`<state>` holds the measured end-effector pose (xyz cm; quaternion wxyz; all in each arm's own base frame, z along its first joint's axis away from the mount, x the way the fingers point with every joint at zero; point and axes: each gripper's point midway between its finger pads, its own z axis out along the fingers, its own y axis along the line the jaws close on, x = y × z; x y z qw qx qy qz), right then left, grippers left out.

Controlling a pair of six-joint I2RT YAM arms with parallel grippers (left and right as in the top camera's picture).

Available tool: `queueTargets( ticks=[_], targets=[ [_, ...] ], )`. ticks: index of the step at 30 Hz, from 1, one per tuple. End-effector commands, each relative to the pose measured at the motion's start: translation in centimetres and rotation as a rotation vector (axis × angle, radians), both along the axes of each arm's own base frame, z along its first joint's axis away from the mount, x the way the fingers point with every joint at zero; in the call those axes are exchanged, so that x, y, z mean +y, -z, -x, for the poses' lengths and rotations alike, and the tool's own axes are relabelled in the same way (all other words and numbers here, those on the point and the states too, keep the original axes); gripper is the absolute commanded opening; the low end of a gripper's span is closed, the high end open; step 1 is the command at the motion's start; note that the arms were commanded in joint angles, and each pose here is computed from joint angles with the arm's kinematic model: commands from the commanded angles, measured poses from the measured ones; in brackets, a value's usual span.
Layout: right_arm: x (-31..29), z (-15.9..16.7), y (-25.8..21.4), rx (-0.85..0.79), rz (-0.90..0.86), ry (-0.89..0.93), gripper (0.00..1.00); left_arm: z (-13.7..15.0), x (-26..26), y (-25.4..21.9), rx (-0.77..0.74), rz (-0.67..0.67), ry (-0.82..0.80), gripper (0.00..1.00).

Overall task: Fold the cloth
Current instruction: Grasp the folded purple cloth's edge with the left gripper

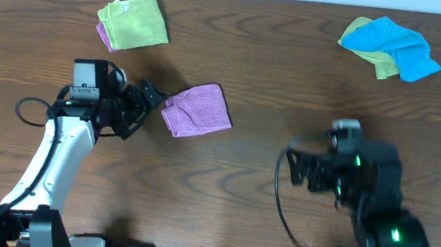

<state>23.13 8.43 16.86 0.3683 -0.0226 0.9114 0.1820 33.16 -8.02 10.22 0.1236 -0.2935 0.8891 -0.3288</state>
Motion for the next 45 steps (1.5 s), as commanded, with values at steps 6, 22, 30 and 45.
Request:
queueTargets(
  ticks=[6,22,30,45],
  targets=[
    [-1.6,5.0,2.6,-0.005,-0.115,0.128,0.99,1.8,-1.0,2.5,0.060,0.050,-0.018,0.95],
    [-2.6,5.9,2.2,-0.057,-0.105,0.164,0.99,3.5,-2.1,6.6,0.061,0.119,-0.098,0.96],
    [-2.5,5.9,2.2,-0.057,-0.105,0.164,0.99,2.9,-3.1,7.4,0.035,0.095,-0.083,0.95],
    [-2.5,5.9,2.2,-0.057,-0.105,0.164,0.99,1.3,-5.7,9.2,0.003,0.115,-0.056,1.00]
  ],
)
